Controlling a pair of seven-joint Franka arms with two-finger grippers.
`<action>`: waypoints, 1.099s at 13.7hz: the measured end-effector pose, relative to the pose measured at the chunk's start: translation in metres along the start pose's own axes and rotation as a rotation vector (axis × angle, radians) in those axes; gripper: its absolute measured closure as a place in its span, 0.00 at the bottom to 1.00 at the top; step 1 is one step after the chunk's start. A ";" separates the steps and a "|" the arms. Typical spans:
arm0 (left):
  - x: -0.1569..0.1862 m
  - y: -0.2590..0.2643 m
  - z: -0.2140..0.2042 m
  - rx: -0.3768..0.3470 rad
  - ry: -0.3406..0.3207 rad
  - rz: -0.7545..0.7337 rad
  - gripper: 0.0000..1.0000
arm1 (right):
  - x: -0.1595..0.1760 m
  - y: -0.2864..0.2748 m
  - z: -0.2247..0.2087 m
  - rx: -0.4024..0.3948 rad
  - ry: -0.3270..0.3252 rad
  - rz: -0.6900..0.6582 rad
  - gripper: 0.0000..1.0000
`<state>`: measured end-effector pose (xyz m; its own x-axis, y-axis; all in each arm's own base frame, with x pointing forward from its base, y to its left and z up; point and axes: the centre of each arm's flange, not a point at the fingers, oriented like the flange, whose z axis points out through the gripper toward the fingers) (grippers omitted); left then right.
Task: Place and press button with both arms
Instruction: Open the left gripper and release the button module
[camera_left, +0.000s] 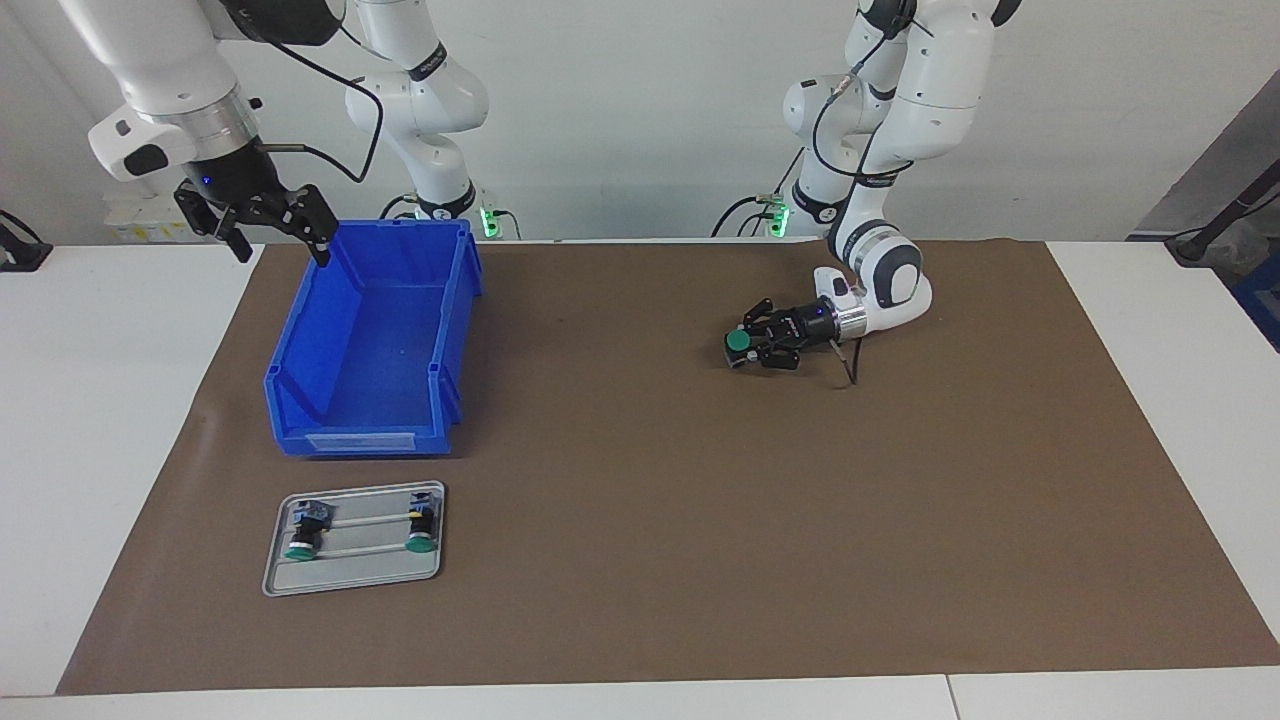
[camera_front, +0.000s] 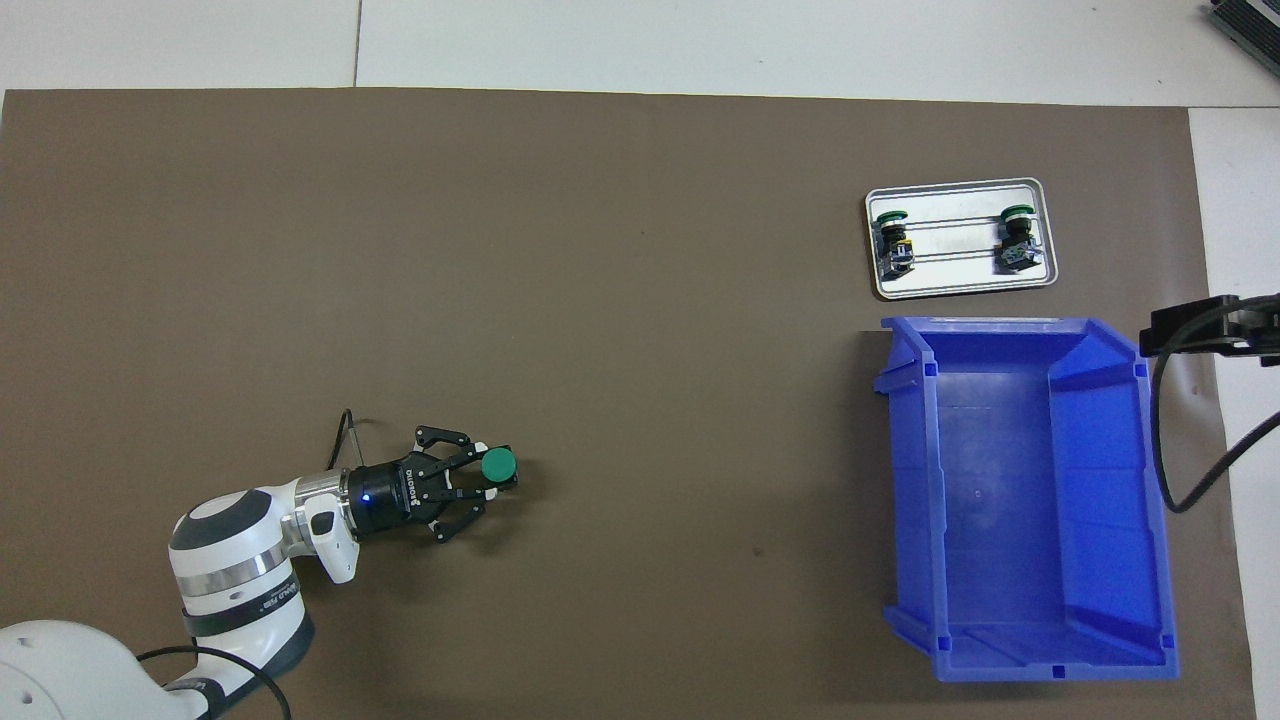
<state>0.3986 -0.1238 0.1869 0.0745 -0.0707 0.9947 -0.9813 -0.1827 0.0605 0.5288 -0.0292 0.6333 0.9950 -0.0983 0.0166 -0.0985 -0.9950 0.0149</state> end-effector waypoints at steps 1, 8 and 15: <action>0.000 -0.001 -0.003 -0.005 -0.004 0.003 0.67 | 0.000 0.000 0.000 0.000 0.000 0.000 0.00; -0.001 0.000 -0.011 -0.013 -0.017 0.006 0.62 | 0.000 0.000 0.000 0.000 0.000 0.000 0.00; -0.005 0.002 -0.011 -0.010 -0.032 -0.005 0.19 | 0.000 0.000 0.000 0.000 0.000 0.000 0.00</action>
<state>0.3941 -0.1127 0.1835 0.0852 -0.1015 0.9912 -0.9827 -0.1730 0.0668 0.5288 -0.0292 0.6333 0.9950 -0.0983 0.0166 -0.0985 -0.9950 0.0149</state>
